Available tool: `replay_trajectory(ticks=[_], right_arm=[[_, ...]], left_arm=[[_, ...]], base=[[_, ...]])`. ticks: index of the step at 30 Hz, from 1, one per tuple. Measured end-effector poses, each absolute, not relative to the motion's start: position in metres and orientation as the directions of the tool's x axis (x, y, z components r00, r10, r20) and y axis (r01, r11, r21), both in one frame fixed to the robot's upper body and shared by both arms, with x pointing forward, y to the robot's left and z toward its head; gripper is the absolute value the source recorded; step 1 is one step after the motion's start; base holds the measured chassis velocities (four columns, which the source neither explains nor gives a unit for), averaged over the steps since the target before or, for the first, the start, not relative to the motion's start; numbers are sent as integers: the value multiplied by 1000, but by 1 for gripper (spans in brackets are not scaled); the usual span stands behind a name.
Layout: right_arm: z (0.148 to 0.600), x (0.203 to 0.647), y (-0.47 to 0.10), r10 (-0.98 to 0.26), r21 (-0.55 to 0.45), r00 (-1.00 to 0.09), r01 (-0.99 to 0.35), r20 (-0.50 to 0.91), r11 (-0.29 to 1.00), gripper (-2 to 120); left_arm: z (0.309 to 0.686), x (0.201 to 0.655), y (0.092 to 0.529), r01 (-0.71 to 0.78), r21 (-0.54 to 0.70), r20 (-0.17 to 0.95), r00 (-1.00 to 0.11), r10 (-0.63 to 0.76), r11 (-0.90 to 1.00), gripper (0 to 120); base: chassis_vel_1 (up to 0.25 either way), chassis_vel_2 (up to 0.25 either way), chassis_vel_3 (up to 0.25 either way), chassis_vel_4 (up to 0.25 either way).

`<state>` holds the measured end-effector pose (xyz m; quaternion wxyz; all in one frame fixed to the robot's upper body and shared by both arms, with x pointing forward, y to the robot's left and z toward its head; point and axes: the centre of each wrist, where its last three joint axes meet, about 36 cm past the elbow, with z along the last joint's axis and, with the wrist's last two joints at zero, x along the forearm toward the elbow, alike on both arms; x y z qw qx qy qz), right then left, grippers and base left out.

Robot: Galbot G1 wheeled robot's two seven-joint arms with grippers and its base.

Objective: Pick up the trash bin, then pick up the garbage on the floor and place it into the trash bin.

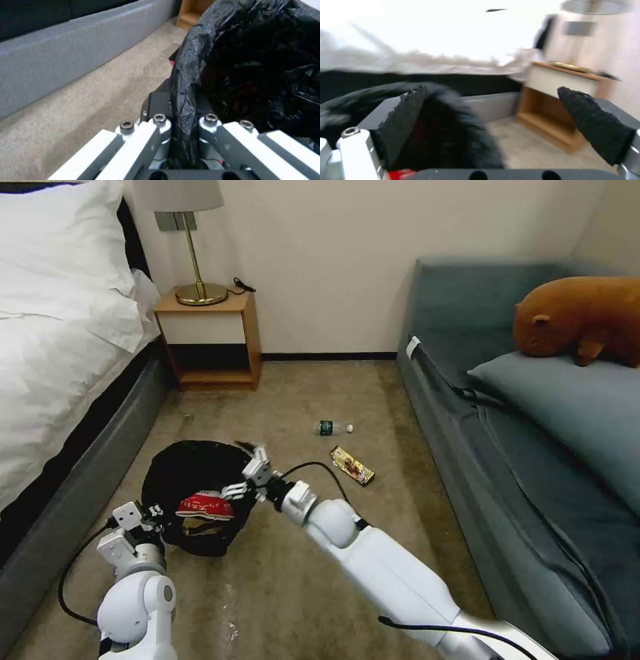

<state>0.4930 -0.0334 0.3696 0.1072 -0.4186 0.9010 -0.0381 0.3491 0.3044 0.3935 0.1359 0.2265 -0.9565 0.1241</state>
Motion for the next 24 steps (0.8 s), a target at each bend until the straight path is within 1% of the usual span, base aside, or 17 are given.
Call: replay_trajectory(ticks=[3,4,6,7,9,10,12,13,14,15,16,18,19,20,22,23,24], right_arm=[[379,484,-63,-654,-97,-731,-649,-193,754,100],[379,484,-63,-654,-97,-731,-649,-193,754,100],[387,475,-87,-573,-65,-792,-573,-211,817,100],[387,475,-87,-573,-65,-792,-573,-211,817,100],[394,464,-111,-481,-40,-847,-485,-227,874,100],[394,464,-111,-481,-40,-847,-485,-227,874,100],[400,458,-127,-414,-19,-880,-422,-233,907,100],[403,452,-138,-362,5,-901,-374,-238,927,100],[403,452,-138,-362,5,-901,-374,-238,927,100],[406,447,-151,-318,29,-917,-334,-239,942,100],[406,447,-151,-318,29,-917,-334,-239,942,100],[408,438,-166,-275,74,-932,-299,-235,951,100],[408,438,-166,-275,74,-932,-299,-235,951,100],[404,429,-174,-244,121,-945,-274,-218,954,100],[402,426,-176,-231,132,-949,-263,-215,956,100],[396,421,-184,-202,140,-955,-235,-216,962,100],[390,416,-189,-195,128,-955,-227,-223,965,100]], left_arm=[[394,352,307,-459,-184,311,-866,-392,869,4],[394,352,307,-459,-184,311,-866,-392,869,4],[396,354,309,-450,-189,302,-872,-384,873,4],[396,354,309,-450,-189,302,-872,-384,873,4],[397,355,311,-434,-192,290,-882,-372,880,4],[397,355,311,-434,-192,290,-882,-372,880,4],[398,356,312,-424,-188,278,-888,-366,886,4],[399,357,314,-420,-185,272,-891,-364,889,4],[399,357,314,-420,-185,272,-891,-364,889,4],[401,357,315,-414,-180,268,-894,-360,892,4],[401,357,315,-414,-180,268,-894,-360,892,4],[404,356,317,-406,-177,263,-897,-355,897,4],[404,356,317,-406,-177,263,-897,-355,897,4],[404,356,319,-402,-179,262,-899,-350,898,4],[404,356,319,-400,-182,262,-900,-347,899,4],[404,355,320,-396,-184,262,-902,-344,900,4],[404,355,321,-394,-186,261,-903,-341,900,4]], base=[[0,0,0,0],[0,0,0,0],[0,0,0,0],[0,0,0,0],[0,0,0,0],[0,0,0,0],[0,0,0,0],[0,0,0,0],[0,0,0,0],[0,0,0,0],[0,0,0,0],[0,0,0,0],[0,0,0,0],[0,0,0,0],[0,0,0,0],[0,0,0,0],[0,0,0,0]])
